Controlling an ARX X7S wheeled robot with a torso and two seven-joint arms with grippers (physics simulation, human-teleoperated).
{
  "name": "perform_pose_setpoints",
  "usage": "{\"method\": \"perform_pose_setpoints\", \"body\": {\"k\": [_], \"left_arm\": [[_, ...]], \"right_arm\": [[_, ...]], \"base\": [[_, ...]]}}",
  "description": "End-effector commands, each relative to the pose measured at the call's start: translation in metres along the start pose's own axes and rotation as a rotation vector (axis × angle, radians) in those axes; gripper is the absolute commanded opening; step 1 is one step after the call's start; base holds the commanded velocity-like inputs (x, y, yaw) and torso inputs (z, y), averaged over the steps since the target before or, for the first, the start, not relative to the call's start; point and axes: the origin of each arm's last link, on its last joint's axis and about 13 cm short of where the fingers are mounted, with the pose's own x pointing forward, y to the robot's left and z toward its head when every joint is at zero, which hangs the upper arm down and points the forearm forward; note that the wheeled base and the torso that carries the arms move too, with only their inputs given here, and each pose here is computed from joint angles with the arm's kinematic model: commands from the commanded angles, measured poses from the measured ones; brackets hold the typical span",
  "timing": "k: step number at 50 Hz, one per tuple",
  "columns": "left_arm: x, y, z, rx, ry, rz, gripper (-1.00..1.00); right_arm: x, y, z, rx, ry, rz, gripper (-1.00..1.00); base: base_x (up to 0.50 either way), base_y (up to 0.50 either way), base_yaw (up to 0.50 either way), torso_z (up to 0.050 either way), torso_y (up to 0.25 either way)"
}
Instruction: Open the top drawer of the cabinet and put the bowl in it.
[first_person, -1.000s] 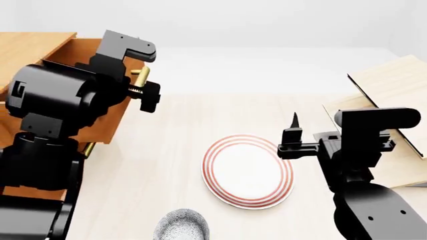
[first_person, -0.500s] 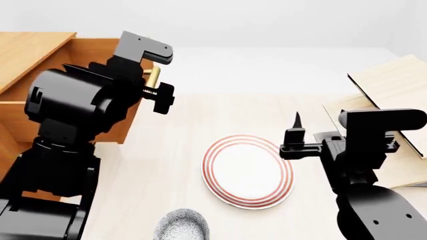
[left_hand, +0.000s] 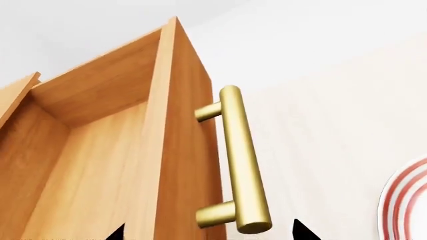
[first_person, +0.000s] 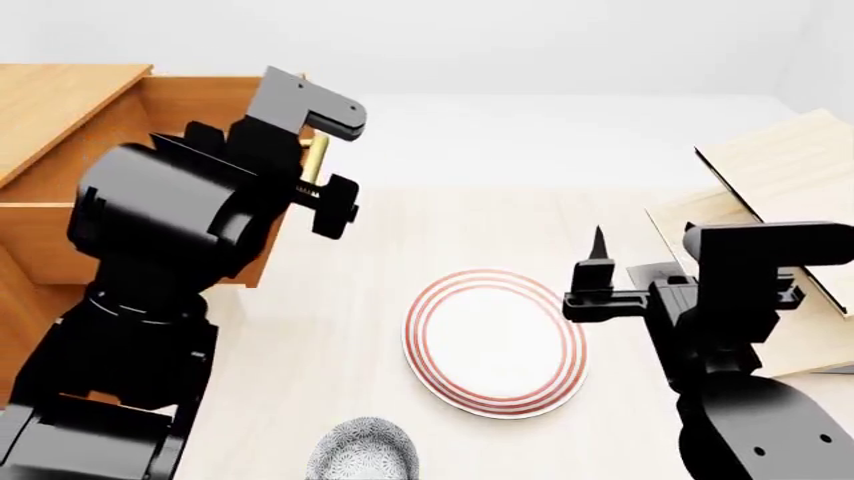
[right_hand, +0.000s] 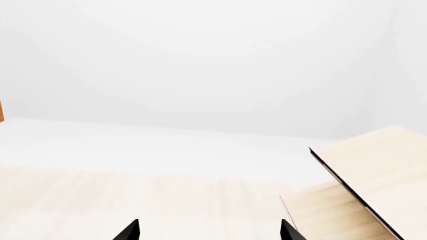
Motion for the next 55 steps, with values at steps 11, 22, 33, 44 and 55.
{"method": "perform_pose_setpoints", "body": {"k": [11,22,33,44,55], "left_arm": [[-0.030,-0.014,0.036,-0.008,-0.184,-0.283,1.00],[-0.070,0.016,0.058,-0.048,-0.352,-0.243,1.00],[-0.105,0.012,0.045,-0.010,-0.473,-0.343,1.00],[-0.124,-0.015,0.000,0.036,-0.596,-0.474,1.00],[-0.143,-0.035,-0.043,0.034,-0.649,-0.631,1.00]], "right_arm": [[0.000,-0.001,-0.003,0.006,0.004,0.000,1.00],[0.000,0.000,-0.001,0.005,0.002,0.002,1.00],[-0.001,0.001,0.002,0.001,-0.002,0.006,1.00],[-0.003,-0.001,0.004,0.003,-0.011,-0.004,1.00],[-0.002,-0.001,0.002,0.003,-0.008,-0.007,1.00]], "base": [[0.00,0.00,0.00,0.000,0.002],[0.00,0.00,0.00,0.000,0.001],[0.00,0.00,0.00,0.000,0.000],[0.00,0.00,0.00,0.000,0.000],[0.00,0.00,0.00,0.000,0.000]]}}
